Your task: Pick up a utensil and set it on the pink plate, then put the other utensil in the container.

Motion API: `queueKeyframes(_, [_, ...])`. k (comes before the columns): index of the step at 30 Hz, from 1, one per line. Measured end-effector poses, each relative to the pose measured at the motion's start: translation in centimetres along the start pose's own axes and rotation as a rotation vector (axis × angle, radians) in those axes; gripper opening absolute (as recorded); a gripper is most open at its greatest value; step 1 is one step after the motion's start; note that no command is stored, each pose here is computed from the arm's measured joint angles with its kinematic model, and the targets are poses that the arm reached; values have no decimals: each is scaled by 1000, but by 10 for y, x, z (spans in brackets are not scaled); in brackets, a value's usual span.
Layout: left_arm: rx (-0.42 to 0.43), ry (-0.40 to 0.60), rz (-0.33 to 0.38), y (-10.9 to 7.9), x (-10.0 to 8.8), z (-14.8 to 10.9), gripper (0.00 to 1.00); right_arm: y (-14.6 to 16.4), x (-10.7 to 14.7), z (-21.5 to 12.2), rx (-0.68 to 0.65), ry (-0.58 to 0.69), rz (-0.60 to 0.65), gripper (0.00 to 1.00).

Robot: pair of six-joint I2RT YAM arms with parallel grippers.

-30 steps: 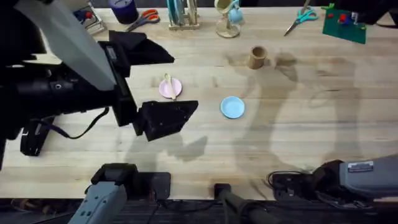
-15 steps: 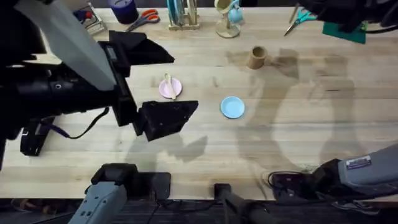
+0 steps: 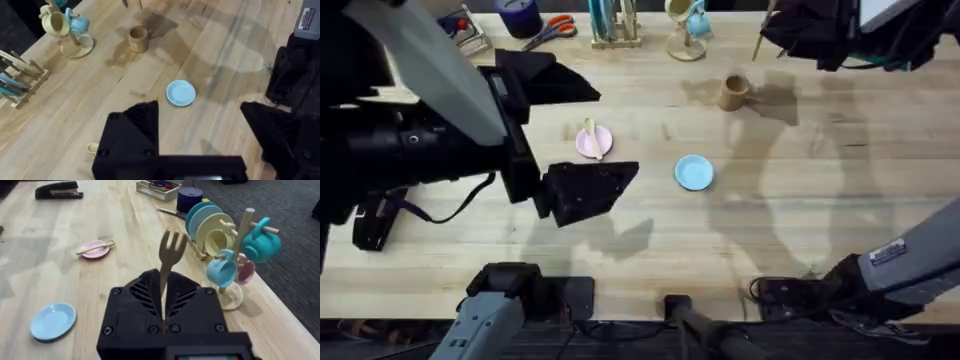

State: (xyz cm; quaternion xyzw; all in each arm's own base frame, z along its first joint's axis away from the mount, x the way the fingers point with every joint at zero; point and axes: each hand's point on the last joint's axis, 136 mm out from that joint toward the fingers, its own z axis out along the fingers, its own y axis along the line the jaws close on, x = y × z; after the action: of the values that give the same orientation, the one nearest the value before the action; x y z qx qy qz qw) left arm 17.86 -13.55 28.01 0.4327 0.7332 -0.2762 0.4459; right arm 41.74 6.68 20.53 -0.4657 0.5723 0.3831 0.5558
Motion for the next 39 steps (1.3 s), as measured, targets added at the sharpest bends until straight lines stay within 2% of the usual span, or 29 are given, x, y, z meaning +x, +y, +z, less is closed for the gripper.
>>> queueKeyframes(11, [0,0,0,0,0,0,990,-11,43,11,-18,-1,-10,31])
queueKeyframes(28, [0,0,0,0,0,0,990,-10,103,18,-36,-8,92,31])
queueKeyframes(36, [0,0,0,0,0,0,992,-9,111,19,-38,-12,105,33])
queueKeyframes(37, [0,0,0,0,0,0,991,-9,111,19,-38,-13,106,60])
queueKeyframes(39, [0,0,0,0,0,0,991,-9,111,19,-38,-13,104,193])
